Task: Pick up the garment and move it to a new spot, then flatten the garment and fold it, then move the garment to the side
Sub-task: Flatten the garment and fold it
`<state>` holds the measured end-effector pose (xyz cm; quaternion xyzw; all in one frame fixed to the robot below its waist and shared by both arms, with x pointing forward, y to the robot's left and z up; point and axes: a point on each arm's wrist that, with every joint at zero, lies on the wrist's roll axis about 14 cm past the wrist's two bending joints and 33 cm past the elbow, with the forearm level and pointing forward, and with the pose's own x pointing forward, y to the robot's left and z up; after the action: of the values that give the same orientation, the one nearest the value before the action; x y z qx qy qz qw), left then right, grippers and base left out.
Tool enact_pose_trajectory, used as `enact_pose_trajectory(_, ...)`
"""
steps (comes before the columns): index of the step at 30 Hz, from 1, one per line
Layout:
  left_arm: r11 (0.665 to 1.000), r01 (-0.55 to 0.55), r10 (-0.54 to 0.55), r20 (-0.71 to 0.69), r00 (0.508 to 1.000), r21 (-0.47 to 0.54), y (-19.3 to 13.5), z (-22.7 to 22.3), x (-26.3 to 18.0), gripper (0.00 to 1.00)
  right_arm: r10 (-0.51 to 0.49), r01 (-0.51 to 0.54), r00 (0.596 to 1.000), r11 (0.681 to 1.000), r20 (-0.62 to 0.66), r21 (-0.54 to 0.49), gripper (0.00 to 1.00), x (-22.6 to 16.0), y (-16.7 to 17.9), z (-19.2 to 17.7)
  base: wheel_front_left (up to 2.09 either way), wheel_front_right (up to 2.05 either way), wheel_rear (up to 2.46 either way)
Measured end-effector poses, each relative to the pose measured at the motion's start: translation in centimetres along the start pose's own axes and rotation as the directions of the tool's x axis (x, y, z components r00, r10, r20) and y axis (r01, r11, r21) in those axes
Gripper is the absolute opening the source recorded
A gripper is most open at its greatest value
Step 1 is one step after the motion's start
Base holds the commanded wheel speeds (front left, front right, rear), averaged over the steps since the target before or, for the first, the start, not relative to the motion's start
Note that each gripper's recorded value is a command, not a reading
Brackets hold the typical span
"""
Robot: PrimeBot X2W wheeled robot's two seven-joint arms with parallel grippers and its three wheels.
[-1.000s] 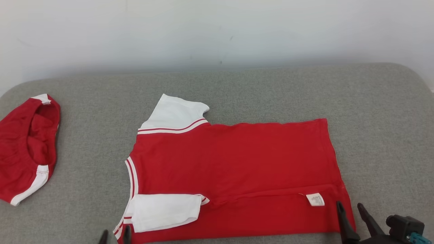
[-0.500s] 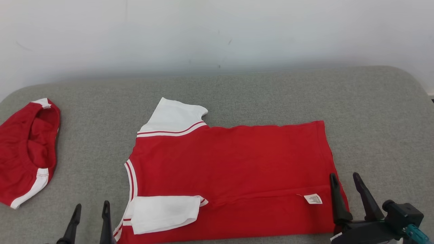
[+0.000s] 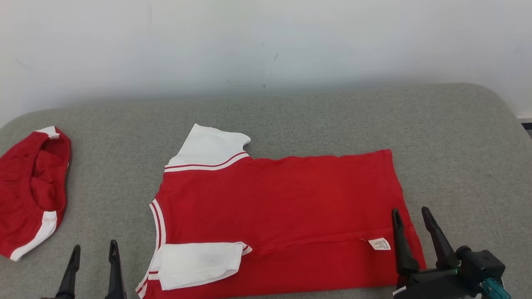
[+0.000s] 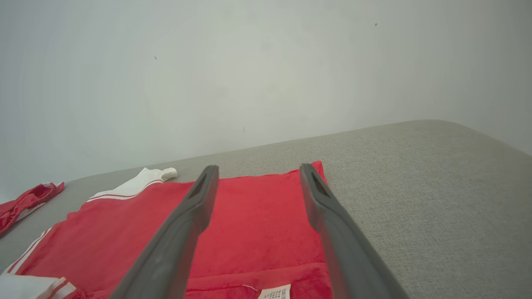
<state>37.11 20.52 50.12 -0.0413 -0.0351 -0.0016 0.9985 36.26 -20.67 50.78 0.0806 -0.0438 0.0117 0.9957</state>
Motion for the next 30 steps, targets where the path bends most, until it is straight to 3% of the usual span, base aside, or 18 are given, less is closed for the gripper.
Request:
enact_pose_trajectory(21, 1.000, -0.006, 0.008, -0.061, 0.998, 0.029, 0.4, -1.8, -1.0, 1.00, -0.027, 0.026, 0.999, 0.999, -0.044, -0.022, 1.00, -0.9, -0.4, -1.4, 0.00, 0.00, 0.00)
enact_pose_trajectory(30, 0.995, 0.084, -0.082, -0.038, 0.996, 0.050, -0.6, -1.1, 3.8, 1.00, -0.047, 0.046, 0.998, 0.999, -0.045, -0.029, 1.00, 2.6, -1.7, -1.4, 0.00, 0.00, 0.00)
